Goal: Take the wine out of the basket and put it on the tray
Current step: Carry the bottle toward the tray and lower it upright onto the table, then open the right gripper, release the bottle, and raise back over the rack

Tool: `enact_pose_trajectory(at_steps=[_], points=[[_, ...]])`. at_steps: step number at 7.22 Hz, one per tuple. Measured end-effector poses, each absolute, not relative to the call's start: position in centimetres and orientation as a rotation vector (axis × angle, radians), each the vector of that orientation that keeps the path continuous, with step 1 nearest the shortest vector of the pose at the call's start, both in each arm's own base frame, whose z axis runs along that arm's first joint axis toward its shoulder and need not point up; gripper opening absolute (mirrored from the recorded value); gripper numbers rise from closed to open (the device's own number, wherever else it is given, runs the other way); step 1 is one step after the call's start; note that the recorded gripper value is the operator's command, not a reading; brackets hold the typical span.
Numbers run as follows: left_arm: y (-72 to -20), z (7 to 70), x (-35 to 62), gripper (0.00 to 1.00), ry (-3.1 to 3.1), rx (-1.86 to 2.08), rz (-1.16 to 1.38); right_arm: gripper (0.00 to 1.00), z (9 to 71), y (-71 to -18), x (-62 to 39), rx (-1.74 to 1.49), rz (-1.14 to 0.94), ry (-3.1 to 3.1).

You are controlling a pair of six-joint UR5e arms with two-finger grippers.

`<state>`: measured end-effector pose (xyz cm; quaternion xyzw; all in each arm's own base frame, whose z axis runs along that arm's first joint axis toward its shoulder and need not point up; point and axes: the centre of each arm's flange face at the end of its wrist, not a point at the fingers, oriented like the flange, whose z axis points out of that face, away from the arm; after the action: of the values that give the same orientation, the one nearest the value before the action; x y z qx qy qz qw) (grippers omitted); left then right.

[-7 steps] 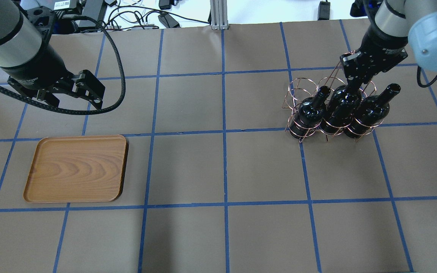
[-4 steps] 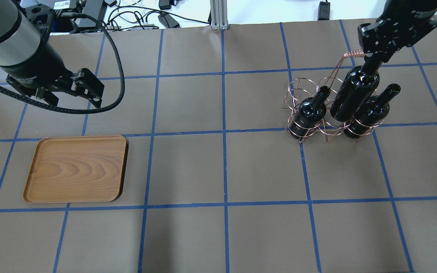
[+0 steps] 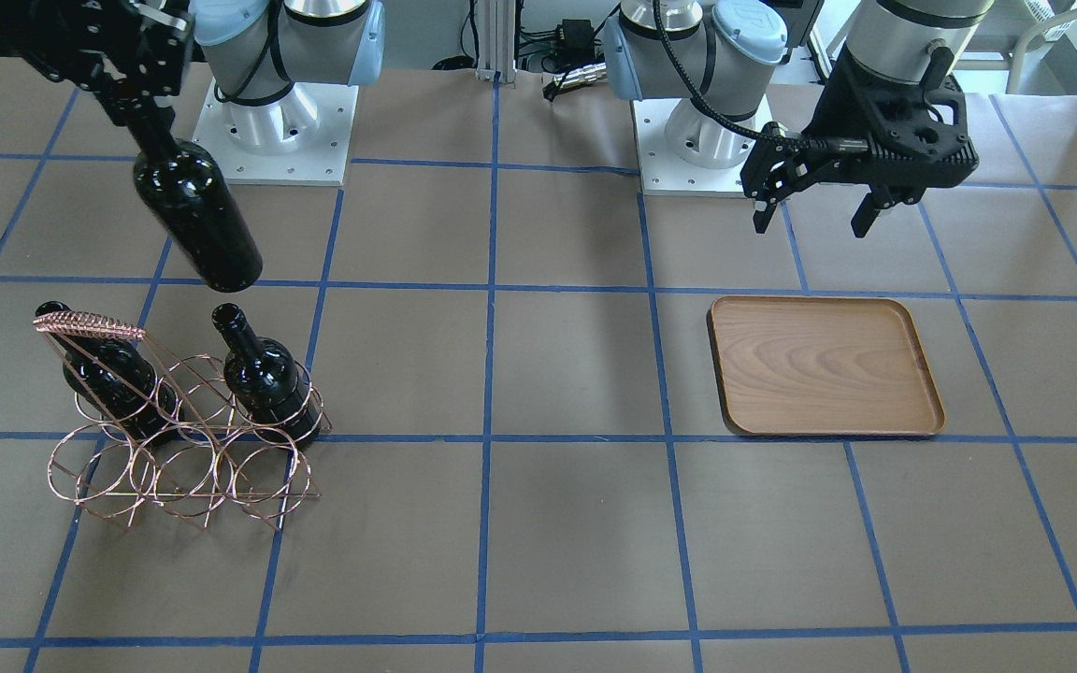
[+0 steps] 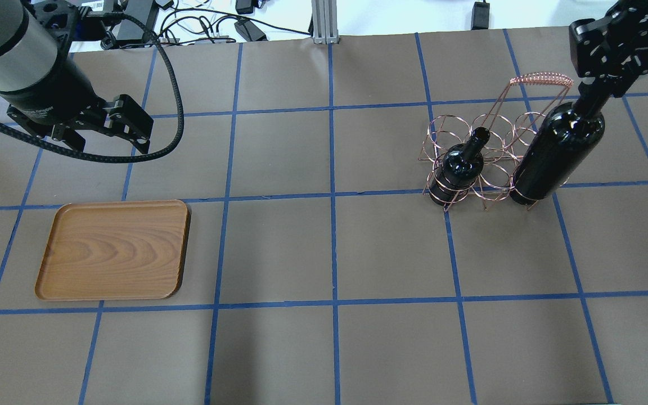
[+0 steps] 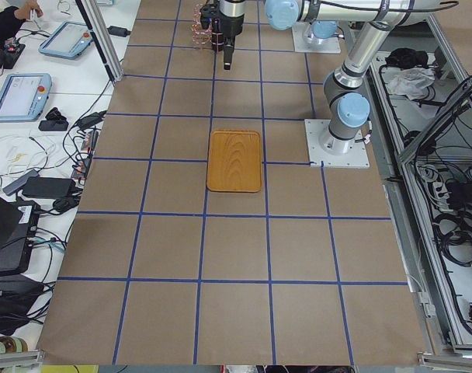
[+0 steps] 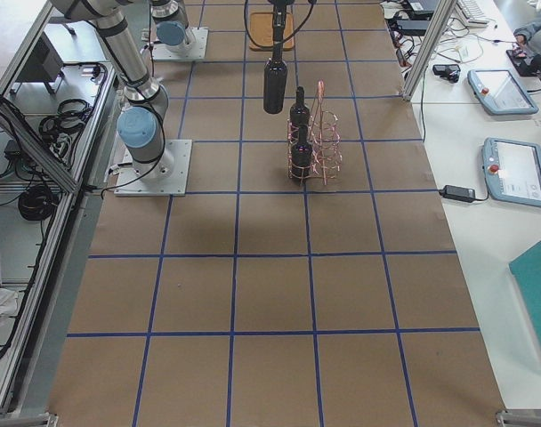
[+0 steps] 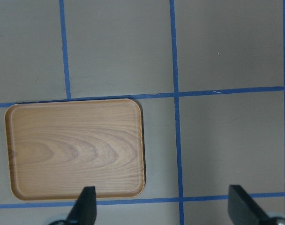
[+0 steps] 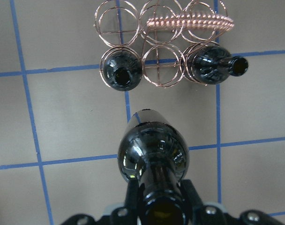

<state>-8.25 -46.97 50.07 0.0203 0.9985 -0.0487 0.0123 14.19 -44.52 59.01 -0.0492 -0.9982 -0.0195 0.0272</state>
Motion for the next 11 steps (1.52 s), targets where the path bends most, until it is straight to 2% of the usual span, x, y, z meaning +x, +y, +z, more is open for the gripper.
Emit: enact_pose_trajectory(at_steps=[5,7,10,11], points=[[-48.1,49.0,-1.3,1.0,3.112,-0.149,-0.107,0.12,48.5,-43.4,37.9,-0.378,0.088,-3.128],[-48.1,48.2,-0.6,1.0,3.12,-0.168,-0.046,0.13,44.5,-44.8,42.5,-0.427,0.155,-3.158],[-48.1,47.9,-0.4,1.0,3.119,-0.171,-0.023,0.16,40.0,-44.2,44.3,-0.415,0.156,-3.149],[-48.2,47.7,-0.4,1.0,3.12,-0.172,-0.018,0.29,39.3,-44.0,44.3,-0.414,0.159,-3.148]])
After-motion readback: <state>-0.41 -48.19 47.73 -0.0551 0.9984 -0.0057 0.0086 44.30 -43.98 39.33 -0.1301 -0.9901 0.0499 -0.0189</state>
